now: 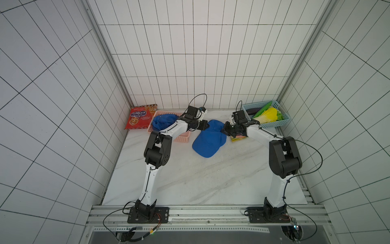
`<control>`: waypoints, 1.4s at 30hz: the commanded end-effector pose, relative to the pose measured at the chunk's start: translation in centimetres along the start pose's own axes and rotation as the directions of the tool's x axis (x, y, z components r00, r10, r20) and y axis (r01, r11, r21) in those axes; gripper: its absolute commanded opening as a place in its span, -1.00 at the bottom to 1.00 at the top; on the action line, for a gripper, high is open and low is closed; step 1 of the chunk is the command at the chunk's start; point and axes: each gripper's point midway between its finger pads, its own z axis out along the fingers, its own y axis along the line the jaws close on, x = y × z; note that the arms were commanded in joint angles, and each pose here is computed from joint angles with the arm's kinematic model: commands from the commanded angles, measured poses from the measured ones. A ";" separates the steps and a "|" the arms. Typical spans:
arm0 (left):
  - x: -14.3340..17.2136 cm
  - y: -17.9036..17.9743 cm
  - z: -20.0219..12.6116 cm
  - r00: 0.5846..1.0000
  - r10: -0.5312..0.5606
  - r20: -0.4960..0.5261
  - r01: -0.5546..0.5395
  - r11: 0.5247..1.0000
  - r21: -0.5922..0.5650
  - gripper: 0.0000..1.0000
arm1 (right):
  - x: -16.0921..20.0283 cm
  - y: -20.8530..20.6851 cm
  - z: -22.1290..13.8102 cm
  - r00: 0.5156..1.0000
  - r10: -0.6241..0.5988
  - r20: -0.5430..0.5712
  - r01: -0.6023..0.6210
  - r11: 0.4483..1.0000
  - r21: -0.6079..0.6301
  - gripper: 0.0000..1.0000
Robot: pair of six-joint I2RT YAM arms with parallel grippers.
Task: Turn the baseball cap inside out
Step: Smooth out the baseball cap at the center of the board.
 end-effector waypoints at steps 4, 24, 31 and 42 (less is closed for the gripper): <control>-3.3 0.0 -4.7 0.970 -0.218 0.105 0.192 0.957 0.216 -1.00 | -1.0 -1.2 -3.3 1.000 -0.024 0.006 0.024 0.992 -0.123 -1.00; -1.8 1.7 -2.3 0.883 -0.457 0.102 0.408 0.857 0.314 -0.72 | -2.1 -0.7 -5.5 0.986 -0.126 0.107 0.140 0.981 -0.135 0.33; -2.7 1.5 -4.0 0.904 -0.393 0.169 0.356 0.910 0.214 0.29 | -0.9 -0.5 -6.4 0.988 -0.106 0.111 0.121 0.982 -0.144 0.39; -5.4 -3.7 -11.8 0.966 -0.116 0.231 0.120 0.993 -0.002 0.74 | 1.9 1.3 -12.8 0.919 -0.332 0.212 0.345 0.938 -0.024 0.62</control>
